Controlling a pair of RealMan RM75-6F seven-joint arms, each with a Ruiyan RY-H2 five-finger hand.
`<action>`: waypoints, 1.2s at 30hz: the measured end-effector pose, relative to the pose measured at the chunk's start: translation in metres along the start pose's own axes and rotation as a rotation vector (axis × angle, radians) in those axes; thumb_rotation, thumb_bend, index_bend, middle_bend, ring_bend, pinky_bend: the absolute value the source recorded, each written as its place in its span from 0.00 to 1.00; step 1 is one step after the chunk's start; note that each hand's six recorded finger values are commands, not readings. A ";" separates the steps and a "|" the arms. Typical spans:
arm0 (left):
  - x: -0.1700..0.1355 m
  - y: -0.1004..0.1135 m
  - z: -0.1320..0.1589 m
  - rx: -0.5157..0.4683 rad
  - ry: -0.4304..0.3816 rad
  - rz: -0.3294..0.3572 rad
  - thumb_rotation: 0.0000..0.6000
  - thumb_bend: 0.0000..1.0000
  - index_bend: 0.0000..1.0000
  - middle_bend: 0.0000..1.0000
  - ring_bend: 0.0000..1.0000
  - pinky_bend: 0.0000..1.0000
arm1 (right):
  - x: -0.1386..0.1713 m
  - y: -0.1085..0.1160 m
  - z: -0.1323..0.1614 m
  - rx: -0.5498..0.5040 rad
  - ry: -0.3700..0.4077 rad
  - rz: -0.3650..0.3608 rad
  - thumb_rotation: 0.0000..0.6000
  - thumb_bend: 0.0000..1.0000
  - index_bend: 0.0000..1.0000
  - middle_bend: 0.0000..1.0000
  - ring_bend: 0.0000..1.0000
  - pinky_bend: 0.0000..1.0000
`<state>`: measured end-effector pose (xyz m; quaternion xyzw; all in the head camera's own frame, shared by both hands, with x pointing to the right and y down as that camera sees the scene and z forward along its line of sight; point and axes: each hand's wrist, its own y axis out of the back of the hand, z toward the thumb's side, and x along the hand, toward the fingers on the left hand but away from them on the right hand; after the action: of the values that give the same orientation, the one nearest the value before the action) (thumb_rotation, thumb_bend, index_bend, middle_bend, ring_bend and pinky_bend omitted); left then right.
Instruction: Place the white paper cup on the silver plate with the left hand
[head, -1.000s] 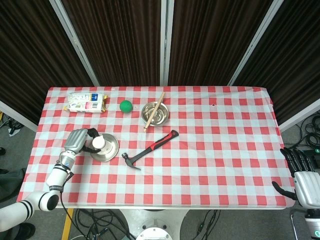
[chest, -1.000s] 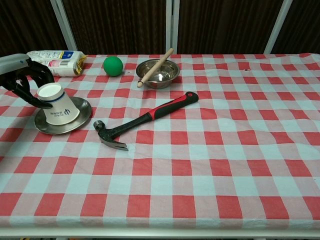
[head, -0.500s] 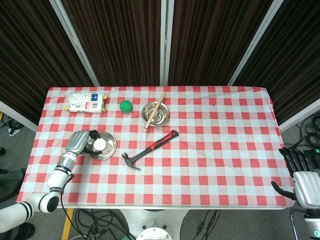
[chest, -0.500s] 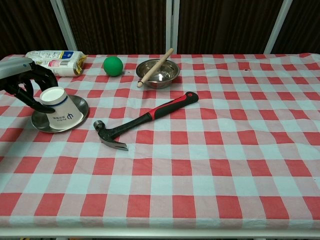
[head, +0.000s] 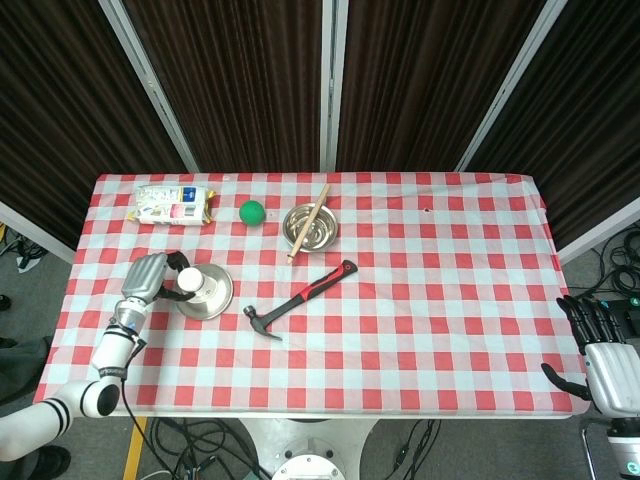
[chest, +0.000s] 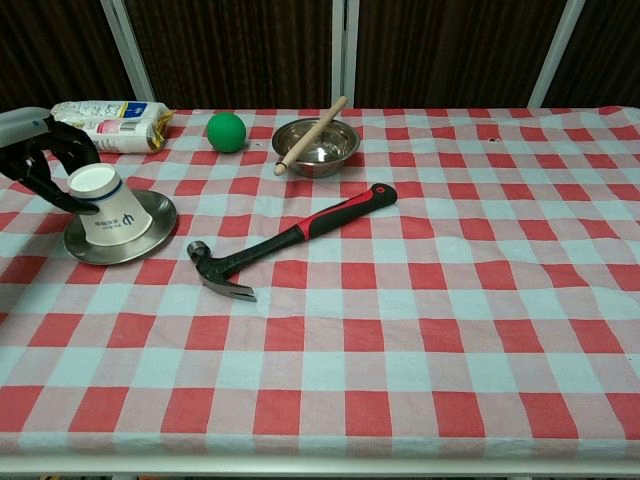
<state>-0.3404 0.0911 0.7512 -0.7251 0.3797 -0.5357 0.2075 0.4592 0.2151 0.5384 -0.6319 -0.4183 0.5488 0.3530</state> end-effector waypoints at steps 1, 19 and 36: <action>-0.002 -0.002 0.003 -0.001 -0.011 -0.007 1.00 0.08 0.49 0.50 0.39 0.56 | 0.000 0.000 0.000 0.000 0.000 -0.001 1.00 0.12 0.00 0.07 0.00 0.00; 0.004 0.007 -0.009 -0.036 0.040 0.034 1.00 0.08 0.49 0.50 0.39 0.56 | 0.000 0.002 -0.002 -0.004 -0.005 -0.008 1.00 0.12 0.00 0.07 0.00 0.00; 0.026 0.057 -0.030 -0.082 0.125 0.143 1.00 0.08 0.45 0.47 0.34 0.47 | 0.005 0.003 -0.004 -0.011 -0.007 -0.018 1.00 0.12 0.00 0.07 0.00 0.00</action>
<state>-0.3835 0.0386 0.7371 -0.6690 0.4643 -0.5479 0.1913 0.4639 0.2186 0.5344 -0.6282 -0.4279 0.5455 0.3531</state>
